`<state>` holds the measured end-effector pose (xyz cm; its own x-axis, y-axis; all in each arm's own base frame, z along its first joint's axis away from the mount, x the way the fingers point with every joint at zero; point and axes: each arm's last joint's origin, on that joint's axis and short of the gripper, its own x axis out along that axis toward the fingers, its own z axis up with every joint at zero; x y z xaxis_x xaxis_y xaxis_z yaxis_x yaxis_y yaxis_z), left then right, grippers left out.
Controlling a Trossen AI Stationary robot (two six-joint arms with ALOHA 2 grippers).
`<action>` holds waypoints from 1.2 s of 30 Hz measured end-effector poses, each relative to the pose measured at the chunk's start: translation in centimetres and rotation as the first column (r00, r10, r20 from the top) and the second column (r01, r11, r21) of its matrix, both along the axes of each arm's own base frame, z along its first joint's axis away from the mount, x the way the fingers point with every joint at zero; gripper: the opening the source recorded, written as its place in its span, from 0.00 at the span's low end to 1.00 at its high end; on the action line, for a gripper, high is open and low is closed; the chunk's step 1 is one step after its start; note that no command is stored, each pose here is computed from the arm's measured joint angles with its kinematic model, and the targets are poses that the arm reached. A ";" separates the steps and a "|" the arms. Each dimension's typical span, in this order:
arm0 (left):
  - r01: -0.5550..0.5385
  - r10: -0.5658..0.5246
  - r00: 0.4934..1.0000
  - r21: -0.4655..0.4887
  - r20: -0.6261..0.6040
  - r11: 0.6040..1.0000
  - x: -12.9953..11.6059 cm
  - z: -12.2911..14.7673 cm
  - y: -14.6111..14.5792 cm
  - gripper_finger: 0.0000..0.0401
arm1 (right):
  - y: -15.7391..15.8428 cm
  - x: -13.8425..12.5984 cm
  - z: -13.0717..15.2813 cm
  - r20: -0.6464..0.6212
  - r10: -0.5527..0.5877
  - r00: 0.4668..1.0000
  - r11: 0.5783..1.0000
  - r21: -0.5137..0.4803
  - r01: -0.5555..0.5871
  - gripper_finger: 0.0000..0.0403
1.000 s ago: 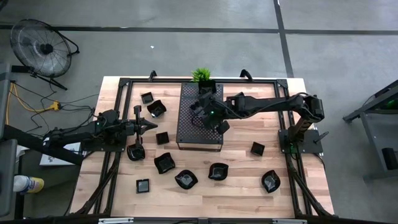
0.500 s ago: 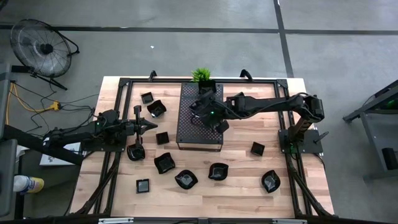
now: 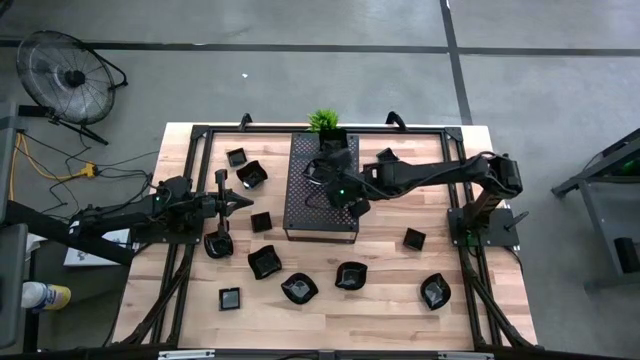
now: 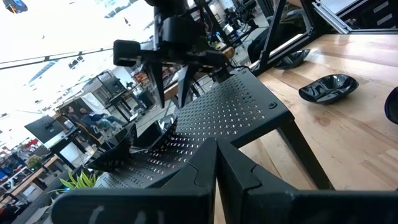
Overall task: Pick & Place Mini shaped plates
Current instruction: Stack the leaf shaped plate on top of the leaf shaped plate on the shelf
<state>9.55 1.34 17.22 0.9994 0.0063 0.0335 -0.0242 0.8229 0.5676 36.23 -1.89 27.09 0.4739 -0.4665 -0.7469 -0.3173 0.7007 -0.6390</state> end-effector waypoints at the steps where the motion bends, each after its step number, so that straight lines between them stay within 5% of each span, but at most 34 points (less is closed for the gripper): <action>1: 0.000 0.000 1.000 0.000 0.000 1.000 0.0 0.0 0.0 0.00 | 0.3 -0.1 0.0 -0.010 -0.012 1.000 1.000 -0.016 0.012 0.36; 9: 0.000 0.000 1.000 0.000 0.000 1.000 0.0 0.0 0.0 0.00 | 3.3 -2.9 1.1 -0.014 -0.189 0.982 0.974 -0.127 0.186 0.36; 16: 0.000 0.000 1.000 0.000 0.000 1.000 0.0 0.0 0.0 0.00 | 5.3 -5.0 2.1 0.056 -0.349 0.936 0.935 0.094 0.343 0.36; 24: 0.000 0.000 1.000 0.000 0.000 1.000 0.0 0.0 0.0 0.00 | 7.4 -5.2 1.8 -0.033 -0.384 0.923 0.839 0.405 0.363 0.36; 36: 0.000 0.000 1.000 0.000 0.000 1.000 0.0 0.0 0.0 0.00 | 12.9 -6.2 1.6 -0.017 -0.250 0.968 0.861 0.455 0.230 0.36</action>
<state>9.54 1.34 17.22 0.9994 0.0063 0.0339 -0.0244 0.8229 0.5677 30.05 11.01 28.73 0.4255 -0.1880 -0.8852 -0.0830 0.9659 -0.2451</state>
